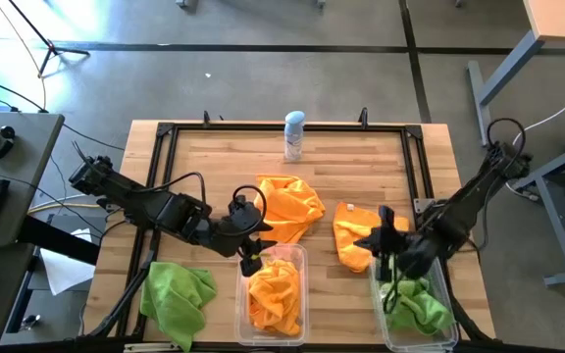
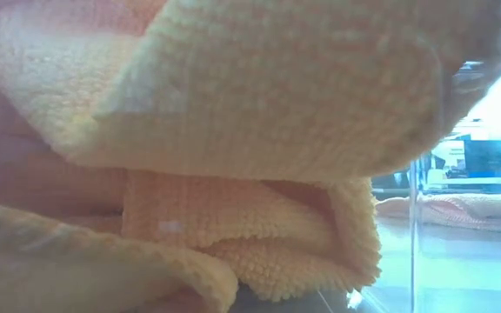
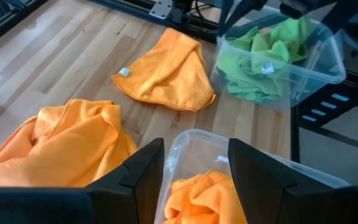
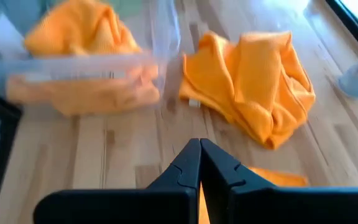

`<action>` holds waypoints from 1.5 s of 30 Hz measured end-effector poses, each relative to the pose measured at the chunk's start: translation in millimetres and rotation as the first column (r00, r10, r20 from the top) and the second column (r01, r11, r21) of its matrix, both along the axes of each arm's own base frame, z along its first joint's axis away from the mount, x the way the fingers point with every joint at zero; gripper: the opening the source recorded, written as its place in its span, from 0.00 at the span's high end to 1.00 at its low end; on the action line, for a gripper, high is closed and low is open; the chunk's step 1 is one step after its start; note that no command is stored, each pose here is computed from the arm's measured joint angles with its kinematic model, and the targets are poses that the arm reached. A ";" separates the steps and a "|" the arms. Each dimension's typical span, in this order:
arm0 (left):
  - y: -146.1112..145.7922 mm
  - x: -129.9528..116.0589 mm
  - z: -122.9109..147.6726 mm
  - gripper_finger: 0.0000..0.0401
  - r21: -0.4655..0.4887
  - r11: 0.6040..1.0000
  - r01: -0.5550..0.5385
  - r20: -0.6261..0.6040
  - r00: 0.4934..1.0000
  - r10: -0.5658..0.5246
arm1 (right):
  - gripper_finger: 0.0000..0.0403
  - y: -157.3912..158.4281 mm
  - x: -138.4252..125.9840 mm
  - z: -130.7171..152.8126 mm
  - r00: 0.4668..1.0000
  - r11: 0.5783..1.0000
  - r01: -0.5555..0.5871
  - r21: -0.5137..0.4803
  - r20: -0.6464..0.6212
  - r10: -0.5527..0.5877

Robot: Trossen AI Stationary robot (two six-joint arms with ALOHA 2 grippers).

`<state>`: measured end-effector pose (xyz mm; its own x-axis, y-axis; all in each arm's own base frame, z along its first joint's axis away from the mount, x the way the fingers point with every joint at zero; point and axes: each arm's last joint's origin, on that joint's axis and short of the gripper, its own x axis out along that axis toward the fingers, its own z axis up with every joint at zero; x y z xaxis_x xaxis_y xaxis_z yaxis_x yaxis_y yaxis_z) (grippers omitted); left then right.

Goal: Sort microfiber towel by color & place in baskets
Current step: Put the yellow towel into the left transparent bin

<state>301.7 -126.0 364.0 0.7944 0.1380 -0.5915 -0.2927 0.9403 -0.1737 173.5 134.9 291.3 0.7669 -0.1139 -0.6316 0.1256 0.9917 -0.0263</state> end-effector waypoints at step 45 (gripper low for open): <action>214.5 14.0 -158.5 0.59 -0.041 0.999 0.016 -0.468 0.883 -0.034 | 0.98 -40.5 -7.3 -12.5 0.961 0.974 0.228 -0.016 0.165 -0.222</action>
<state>315.6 88.5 205.4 0.4267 0.0940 -0.8995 -0.3244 0.9443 -0.0552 166.2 94.4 278.8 0.8102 -0.3148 -0.4944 0.3508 0.9362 -0.0213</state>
